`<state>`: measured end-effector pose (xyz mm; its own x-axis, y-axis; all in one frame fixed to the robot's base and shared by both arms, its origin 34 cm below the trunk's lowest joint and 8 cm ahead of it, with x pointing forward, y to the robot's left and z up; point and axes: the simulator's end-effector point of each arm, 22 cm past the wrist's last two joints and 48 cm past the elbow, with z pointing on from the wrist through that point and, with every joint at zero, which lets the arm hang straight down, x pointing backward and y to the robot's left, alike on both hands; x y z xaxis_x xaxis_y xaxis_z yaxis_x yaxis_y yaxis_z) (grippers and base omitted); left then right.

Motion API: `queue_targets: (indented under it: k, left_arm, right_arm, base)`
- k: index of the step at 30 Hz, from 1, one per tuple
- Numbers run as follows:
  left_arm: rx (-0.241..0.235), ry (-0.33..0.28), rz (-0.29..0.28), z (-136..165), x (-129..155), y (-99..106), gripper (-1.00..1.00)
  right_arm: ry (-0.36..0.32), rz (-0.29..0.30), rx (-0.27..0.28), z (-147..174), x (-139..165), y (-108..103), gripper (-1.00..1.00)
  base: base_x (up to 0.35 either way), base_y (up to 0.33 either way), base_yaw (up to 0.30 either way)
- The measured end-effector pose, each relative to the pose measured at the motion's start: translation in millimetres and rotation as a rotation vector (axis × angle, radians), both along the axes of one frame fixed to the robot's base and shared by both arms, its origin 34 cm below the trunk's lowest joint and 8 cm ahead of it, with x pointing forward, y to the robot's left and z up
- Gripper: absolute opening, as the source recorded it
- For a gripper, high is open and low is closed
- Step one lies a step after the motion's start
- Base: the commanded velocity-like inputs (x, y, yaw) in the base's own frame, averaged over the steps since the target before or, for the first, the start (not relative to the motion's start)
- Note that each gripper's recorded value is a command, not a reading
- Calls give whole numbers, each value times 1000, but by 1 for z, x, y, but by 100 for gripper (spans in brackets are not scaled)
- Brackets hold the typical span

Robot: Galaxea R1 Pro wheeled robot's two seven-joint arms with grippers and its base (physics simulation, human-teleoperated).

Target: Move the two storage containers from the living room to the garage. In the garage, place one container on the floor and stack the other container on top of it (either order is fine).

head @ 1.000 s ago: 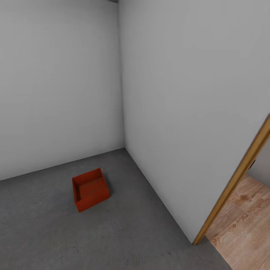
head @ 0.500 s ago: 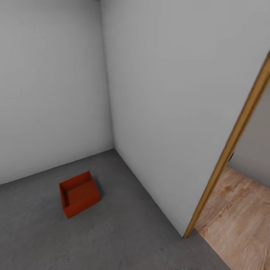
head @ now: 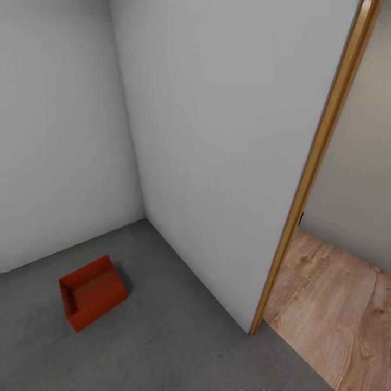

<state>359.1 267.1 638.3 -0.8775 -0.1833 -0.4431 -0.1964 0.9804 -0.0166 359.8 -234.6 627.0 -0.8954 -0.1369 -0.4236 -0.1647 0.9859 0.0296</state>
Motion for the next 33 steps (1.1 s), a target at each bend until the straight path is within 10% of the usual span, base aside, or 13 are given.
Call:
queue_targets:
  k: [33]
  left_arm:
    - [0,0,0,0,0,0,100]
  right_arm:
    - [0,0,0,0,0,0,100]
  base:
    - [0,0,-276]
